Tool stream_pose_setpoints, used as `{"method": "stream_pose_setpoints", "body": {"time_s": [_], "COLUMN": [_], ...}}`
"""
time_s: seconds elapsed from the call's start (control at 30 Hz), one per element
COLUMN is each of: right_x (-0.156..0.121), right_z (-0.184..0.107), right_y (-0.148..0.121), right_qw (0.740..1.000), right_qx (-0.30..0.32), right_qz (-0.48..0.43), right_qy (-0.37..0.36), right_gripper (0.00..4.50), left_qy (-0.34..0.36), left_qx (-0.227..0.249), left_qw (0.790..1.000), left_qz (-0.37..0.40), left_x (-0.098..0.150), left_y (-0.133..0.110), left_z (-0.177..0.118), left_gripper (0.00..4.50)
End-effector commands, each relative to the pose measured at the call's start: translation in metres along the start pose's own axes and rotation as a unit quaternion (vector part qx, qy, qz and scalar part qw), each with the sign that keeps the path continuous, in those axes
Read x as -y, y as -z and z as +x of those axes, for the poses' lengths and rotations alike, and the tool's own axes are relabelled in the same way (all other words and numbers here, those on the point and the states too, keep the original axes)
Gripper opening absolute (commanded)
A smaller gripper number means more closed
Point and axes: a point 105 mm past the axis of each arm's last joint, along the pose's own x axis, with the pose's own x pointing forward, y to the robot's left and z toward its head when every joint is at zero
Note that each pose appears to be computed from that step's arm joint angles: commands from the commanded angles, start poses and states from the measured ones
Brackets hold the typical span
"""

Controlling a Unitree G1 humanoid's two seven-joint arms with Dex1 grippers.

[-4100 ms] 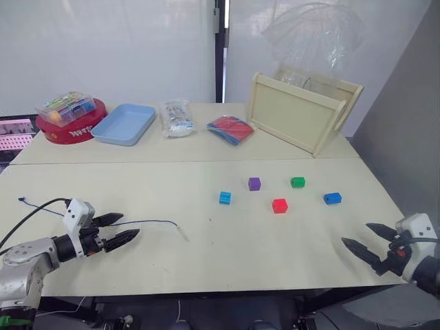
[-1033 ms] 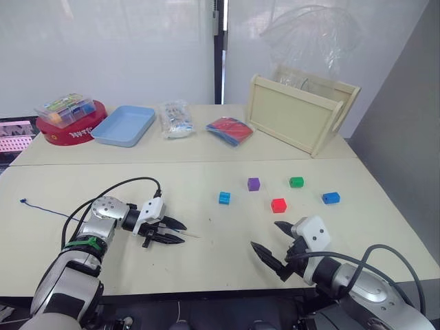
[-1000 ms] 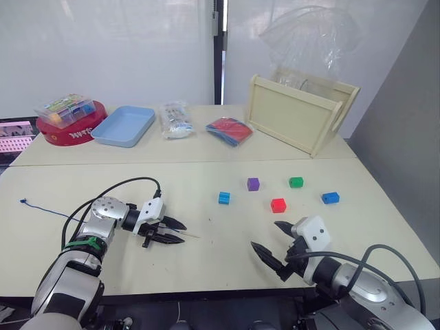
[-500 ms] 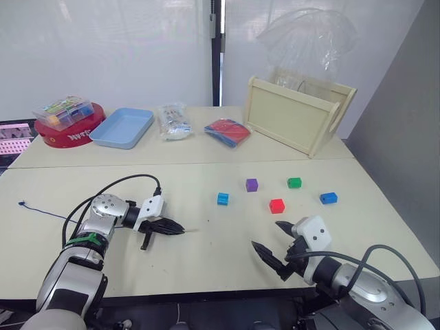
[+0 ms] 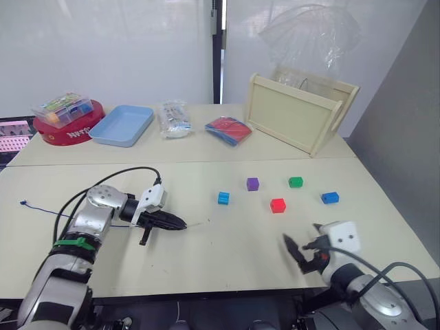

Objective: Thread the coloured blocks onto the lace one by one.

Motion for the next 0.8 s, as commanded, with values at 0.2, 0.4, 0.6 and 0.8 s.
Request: {"method": "stream_pose_setpoints", "body": {"time_s": [0.2,0.4,0.6,0.8], "right_x": [0.061,0.099,0.119,0.118], "right_z": [0.032,0.082,0.106,0.112], "right_y": [0.004,-0.003,-0.003,0.003], "right_qw": [0.991,0.990,0.991,0.994], "right_qx": [0.005,0.005,-0.006,-0.002], "right_qz": [0.030,0.040,0.038,0.043], "right_qy": [0.127,0.136,0.127,0.098], "right_gripper": [4.50,4.50,4.50,3.96], "left_qy": [-0.013,-0.028,-0.029,-0.033], "left_qx": [0.002,0.015,0.002,0.003], "left_qw": [1.000,0.999,0.999,0.999], "left_qz": [-0.010,-0.013,-0.015,-0.015], "left_x": [0.023,0.028,0.034,0.037], "left_y": [-0.006,-0.011,-0.012,-0.016], "left_z": [0.000,0.003,-0.004,-0.006], "left_gripper": [0.04,0.04,0.04,0.00]}}
